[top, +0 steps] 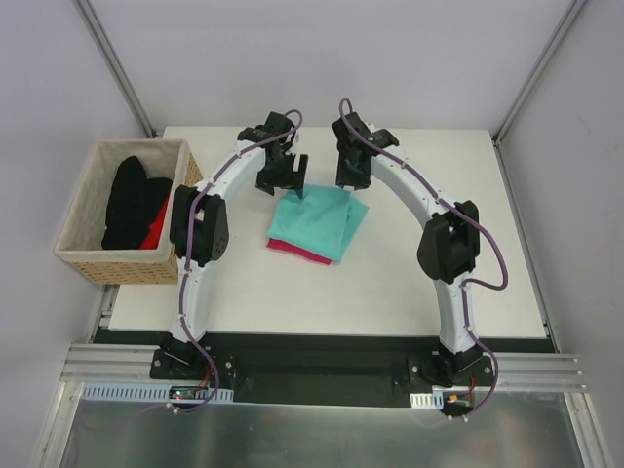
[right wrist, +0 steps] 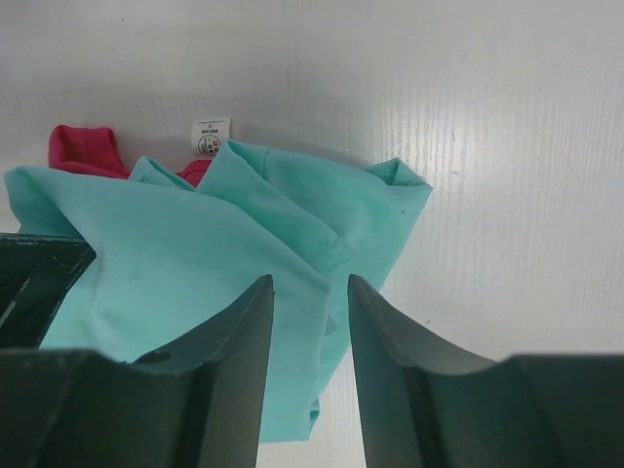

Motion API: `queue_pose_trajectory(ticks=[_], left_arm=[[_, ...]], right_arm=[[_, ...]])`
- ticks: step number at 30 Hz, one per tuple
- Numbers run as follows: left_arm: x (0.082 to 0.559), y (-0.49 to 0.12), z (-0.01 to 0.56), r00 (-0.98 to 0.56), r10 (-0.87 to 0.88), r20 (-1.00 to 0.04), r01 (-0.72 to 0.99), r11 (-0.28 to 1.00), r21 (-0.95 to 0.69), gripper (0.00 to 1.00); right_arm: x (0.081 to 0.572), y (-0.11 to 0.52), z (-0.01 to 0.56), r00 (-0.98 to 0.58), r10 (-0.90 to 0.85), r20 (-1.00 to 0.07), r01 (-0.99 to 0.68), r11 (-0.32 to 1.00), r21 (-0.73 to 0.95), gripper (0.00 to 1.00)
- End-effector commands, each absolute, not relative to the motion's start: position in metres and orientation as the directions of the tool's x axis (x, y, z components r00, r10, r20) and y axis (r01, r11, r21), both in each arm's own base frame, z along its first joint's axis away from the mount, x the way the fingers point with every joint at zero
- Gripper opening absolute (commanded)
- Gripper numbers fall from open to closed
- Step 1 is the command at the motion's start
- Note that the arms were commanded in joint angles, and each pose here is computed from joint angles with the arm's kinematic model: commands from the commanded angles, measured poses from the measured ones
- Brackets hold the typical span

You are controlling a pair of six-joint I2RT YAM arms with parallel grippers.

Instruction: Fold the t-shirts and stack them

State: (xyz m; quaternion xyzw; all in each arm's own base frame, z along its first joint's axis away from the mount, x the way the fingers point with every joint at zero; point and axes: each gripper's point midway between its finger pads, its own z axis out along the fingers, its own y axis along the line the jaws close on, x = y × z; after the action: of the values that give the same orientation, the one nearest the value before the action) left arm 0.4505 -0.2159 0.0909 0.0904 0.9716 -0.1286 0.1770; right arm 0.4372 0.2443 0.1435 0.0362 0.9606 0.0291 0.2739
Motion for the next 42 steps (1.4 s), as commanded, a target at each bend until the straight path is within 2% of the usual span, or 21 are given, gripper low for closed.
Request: queue_pose_trajectory(ticks=[1,4,16,23,34,42], left_arm=[[0.445,-0.205,0.126,-0.901,0.104,-0.422,0.199,0.962,-0.188,0.84],[0.441,-0.197,0.141,-0.890,0.083,-0.448,0.175,0.970,-0.168,0.86],[0.413,-0.171,0.177,-0.858,0.026,-0.513,0.106,0.986,-0.128,0.90],[0.391,-0.159,0.203,-0.829,-0.023,-0.559,0.068,0.987,-0.143,0.91],[0.364,-0.143,0.229,-0.789,-0.054,-0.611,0.048,0.988,-0.149,0.94],[0.345,-0.130,0.234,-0.781,-0.058,-0.622,0.031,0.991,-0.131,0.96]], right_arm=[[0.443,0.241,0.177,-0.810,0.098,-0.578,0.052,0.994,0.095,0.32],[0.441,0.244,0.190,-0.797,0.098,-0.596,0.037,0.993,0.113,0.24],[0.415,0.271,0.201,-0.786,0.003,-0.618,-0.089,0.989,0.119,0.21],[0.403,0.285,0.176,-0.824,-0.008,-0.567,-0.115,0.981,0.154,0.15],[0.404,0.313,0.137,-0.876,0.039,-0.480,-0.100,0.960,0.260,0.12],[0.411,0.317,0.122,-0.891,0.051,-0.452,-0.082,0.959,0.270,0.13]])
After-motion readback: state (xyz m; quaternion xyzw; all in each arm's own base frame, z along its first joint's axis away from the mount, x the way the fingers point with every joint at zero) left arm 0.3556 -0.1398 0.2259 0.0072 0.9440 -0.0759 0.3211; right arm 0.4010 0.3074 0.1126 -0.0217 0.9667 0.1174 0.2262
